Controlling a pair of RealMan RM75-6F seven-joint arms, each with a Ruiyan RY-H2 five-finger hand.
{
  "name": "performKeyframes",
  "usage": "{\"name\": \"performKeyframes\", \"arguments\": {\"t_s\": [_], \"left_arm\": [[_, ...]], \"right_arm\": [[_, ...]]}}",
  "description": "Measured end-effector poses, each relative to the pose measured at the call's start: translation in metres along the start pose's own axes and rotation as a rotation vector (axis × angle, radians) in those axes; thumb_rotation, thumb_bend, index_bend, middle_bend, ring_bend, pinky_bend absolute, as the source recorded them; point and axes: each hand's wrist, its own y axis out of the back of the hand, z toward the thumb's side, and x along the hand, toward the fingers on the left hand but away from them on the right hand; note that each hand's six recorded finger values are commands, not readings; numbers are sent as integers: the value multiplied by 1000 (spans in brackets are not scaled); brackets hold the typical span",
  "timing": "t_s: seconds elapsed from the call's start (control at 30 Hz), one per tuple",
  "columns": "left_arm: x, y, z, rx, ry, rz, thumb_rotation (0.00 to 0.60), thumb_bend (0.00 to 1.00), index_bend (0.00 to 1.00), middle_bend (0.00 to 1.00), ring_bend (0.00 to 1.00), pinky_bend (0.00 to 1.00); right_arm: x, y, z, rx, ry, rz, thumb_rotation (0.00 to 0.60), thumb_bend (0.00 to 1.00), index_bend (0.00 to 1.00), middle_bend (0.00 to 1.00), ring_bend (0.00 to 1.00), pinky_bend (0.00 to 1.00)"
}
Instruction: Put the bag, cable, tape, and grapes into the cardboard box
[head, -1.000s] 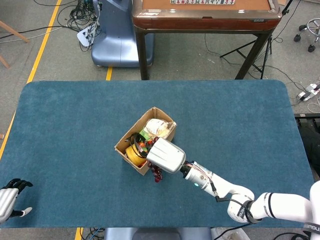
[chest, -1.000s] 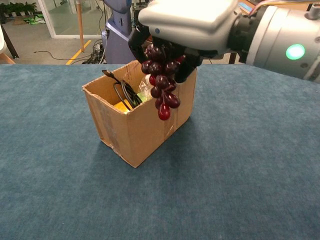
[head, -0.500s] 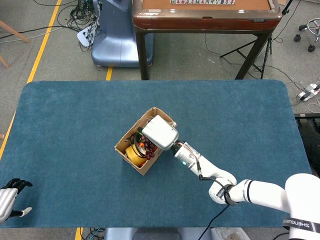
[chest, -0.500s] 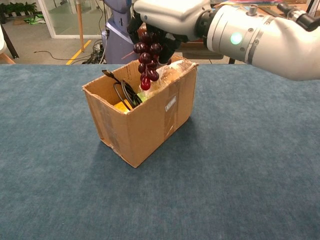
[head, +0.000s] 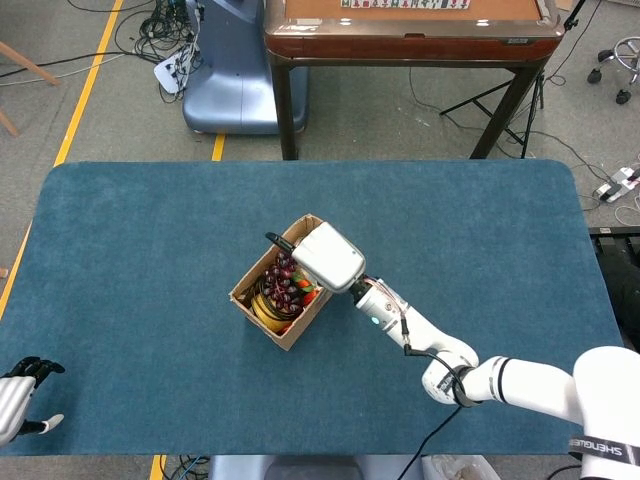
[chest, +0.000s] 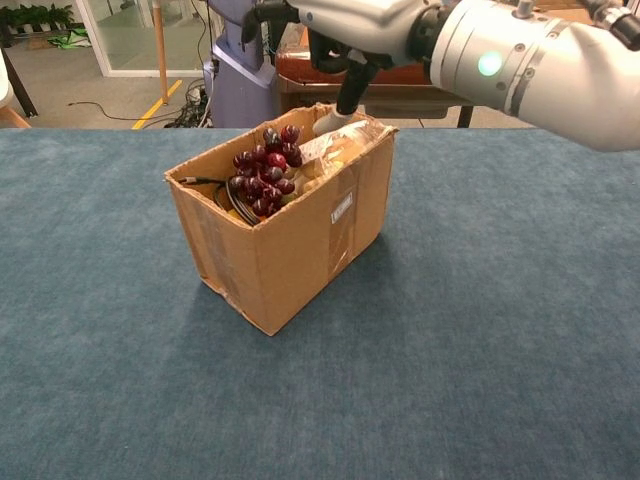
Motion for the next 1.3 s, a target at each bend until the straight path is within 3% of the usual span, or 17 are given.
{"name": "performKeyframes", "arguments": {"t_s": [0.23, 0.5, 0.67, 0.73, 0.87, 1.07, 1.3], "left_arm": [[0, 3, 4, -4, -12, 9, 600, 100, 319, 291, 163, 400], [2, 9, 14, -9, -43, 24, 600, 100, 318, 291, 163, 400], [3, 15, 21, -19, -62, 48, 600, 100, 318, 291, 163, 400], [3, 19, 25, -24, -73, 60, 600, 100, 318, 291, 163, 400], [5, 25, 34, -39, -96, 86, 600, 100, 319, 291, 163, 400], [11, 39, 46, -74, -120, 128, 600, 100, 319, 291, 163, 400], [16, 53, 60, -115, -143, 166, 600, 100, 318, 291, 163, 400]], "right_arm": [[33, 11, -25, 128, -66, 15, 600, 0, 403, 994, 949, 992], [103, 21, -74, 252, -247, 120, 600, 0, 435, 871, 855, 961], [153, 27, -97, 260, -387, 174, 600, 0, 435, 705, 708, 864], [171, 27, -103, 251, -436, 188, 600, 0, 435, 595, 590, 767], [211, 27, -115, 215, -547, 200, 600, 0, 435, 471, 440, 604], [265, 23, -131, 146, -691, 172, 600, 0, 435, 428, 397, 509], [325, 13, -139, 122, -821, 113, 600, 0, 435, 428, 397, 495]]}}
